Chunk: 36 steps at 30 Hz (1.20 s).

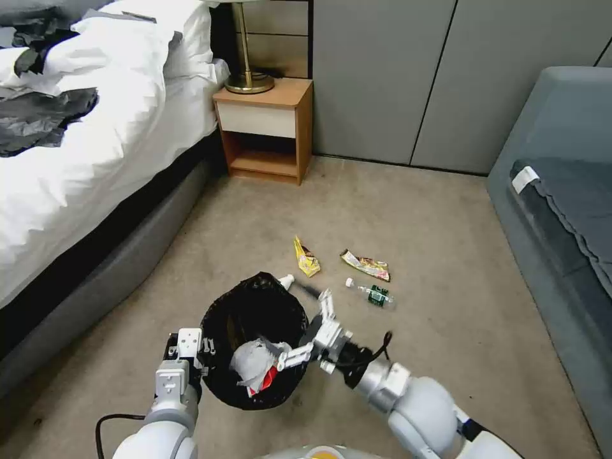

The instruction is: Pick up the trash bin, then pick up the garbage from the floor and place it into the trash bin.

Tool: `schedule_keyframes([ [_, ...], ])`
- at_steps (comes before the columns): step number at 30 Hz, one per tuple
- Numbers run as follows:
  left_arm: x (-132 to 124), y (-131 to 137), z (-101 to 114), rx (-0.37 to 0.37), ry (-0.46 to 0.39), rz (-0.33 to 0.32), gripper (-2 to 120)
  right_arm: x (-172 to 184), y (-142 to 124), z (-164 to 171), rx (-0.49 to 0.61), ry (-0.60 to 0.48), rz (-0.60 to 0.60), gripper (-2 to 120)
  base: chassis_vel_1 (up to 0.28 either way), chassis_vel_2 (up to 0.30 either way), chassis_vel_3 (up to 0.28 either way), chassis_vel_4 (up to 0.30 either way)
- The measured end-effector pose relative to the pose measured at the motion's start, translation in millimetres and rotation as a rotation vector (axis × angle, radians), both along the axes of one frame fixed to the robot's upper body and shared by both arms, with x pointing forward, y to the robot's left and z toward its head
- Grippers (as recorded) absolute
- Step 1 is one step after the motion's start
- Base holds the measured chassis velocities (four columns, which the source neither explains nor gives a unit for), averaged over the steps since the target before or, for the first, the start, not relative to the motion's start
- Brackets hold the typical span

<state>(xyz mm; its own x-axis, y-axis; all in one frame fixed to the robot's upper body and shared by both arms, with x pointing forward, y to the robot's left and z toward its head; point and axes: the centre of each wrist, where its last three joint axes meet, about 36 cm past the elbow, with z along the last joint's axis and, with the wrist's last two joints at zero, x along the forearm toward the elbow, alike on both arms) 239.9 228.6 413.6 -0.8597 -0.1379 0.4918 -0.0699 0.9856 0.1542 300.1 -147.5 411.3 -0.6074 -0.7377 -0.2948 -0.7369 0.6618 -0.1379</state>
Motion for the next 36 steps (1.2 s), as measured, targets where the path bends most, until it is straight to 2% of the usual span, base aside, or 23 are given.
schedule_keyframes([
  [1, 0.7, 0.1, -0.6, -0.001, 0.0, 0.0, 3, -6.1, -1.4, 13.8, 0.061, -0.009, -0.102, 114, 0.0, 0.0, 0.0, 0.0],
  [2, 0.7, 0.1, -0.6, -0.001, 0.0, 0.0, 3, -6.1, -1.4, 13.8, 0.061, -0.009, -0.102, 114, 0.0, 0.0, 0.0, 0.0],
  [4, 1.4, 1.2, -0.7, 0.0, -0.001, 0.001, 3, -16.8, -6.9, 18.8, 0.118, 0.006, -0.243, 114, 0.0, 0.0, 0.0, 0.0],
  [7, 1.7, 1.7, -0.5, 0.0, -0.002, 0.002, 3, -20.0, -9.2, 17.4, 0.129, 0.011, -0.28, 114, 0.0, 0.0, 0.0, 0.0],
  [10, 1.9, 3.0, 0.3, -0.004, -0.004, 0.003, 3, -31.4, -24.9, -1.1, 0.151, 0.036, -0.443, 112, 0.0, 0.0, 0.0, 0.0],
  [14, 2.1, 4.2, 0.9, -0.004, -0.006, 0.004, 3, -39.7, -38.4, -22.3, 0.14, 0.074, -0.537, 106, 0.0, 0.0, 0.0, 0.0],
  [18, 2.8, 6.2, 1.8, -0.003, -0.008, 0.004, 3, -46.9, -51.4, -42.1, 0.11, 0.112, -0.594, 100, 0.0, 0.0, 0.0, 0.0],
  [22, 4.7, 7.1, 3.0, -0.003, -0.011, 0.005, 3, -49.8, -62.7, -58.0, 0.08, 0.14, -0.628, 100, 0.0, 0.0, 0.0, 0.0],
  [36, 6.2, 7.8, 2.9, -0.004, -0.01, 0.008, 3, -35.8, -69.9, -65.4, 0.087, 0.14, -0.647, 100, 0.0, 0.0, 0.0, 0.0],
])
